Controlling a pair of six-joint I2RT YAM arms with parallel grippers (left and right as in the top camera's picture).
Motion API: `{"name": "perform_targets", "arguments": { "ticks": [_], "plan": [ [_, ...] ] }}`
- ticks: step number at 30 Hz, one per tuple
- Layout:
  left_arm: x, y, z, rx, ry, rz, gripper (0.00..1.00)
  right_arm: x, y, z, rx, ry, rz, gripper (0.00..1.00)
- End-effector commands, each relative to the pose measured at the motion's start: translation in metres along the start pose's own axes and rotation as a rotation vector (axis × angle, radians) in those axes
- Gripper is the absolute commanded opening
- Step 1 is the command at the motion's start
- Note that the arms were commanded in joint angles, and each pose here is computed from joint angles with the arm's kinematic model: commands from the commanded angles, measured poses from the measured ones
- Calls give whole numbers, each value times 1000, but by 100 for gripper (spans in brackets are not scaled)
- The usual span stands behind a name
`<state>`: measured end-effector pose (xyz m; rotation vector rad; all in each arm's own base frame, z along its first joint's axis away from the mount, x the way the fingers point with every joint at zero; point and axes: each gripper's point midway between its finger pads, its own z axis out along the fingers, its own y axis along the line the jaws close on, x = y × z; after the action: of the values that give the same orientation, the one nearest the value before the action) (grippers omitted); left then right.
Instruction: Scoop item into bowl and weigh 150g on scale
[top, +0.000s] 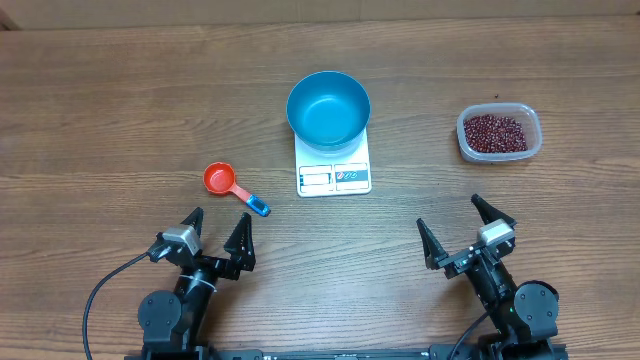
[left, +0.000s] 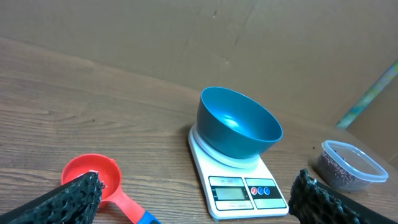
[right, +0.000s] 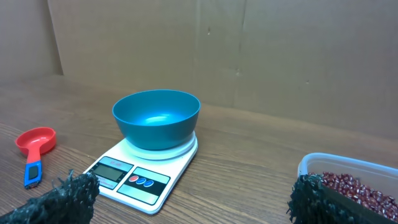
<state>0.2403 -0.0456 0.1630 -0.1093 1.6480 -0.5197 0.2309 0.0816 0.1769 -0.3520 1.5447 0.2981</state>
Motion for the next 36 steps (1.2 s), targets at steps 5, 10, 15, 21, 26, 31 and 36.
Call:
{"name": "perform_targets", "arguments": {
  "ticks": [5, 10, 15, 21, 26, 31, 36],
  "plan": [
    [3, -15, -1, 87, 18, -16, 100, 2, -1, 0, 5, -5, 3, 100],
    [1, -31, -6, 151, 59, -21, 100, 2, -1, 0, 5, -5, 3, 100],
    [-25, -35, -16, 76, 97, -16, 100, 2, -1, 0, 5, -5, 3, 100],
    [-62, -28, -13, -101, 228, -31, 100, 2, -1, 0, 5, -5, 3, 100],
    [-69, -3, 2, -324, 415, -113, 100, 2, -1, 0, 5, -5, 3, 100],
    [-60, -12, 47, -233, 521, -173, 100, 2, -1, 0, 5, -5, 3, 100],
    [-42, -14, 72, -170, 585, -222, 100, 2, -1, 0, 5, -5, 3, 100]
  ]
}}
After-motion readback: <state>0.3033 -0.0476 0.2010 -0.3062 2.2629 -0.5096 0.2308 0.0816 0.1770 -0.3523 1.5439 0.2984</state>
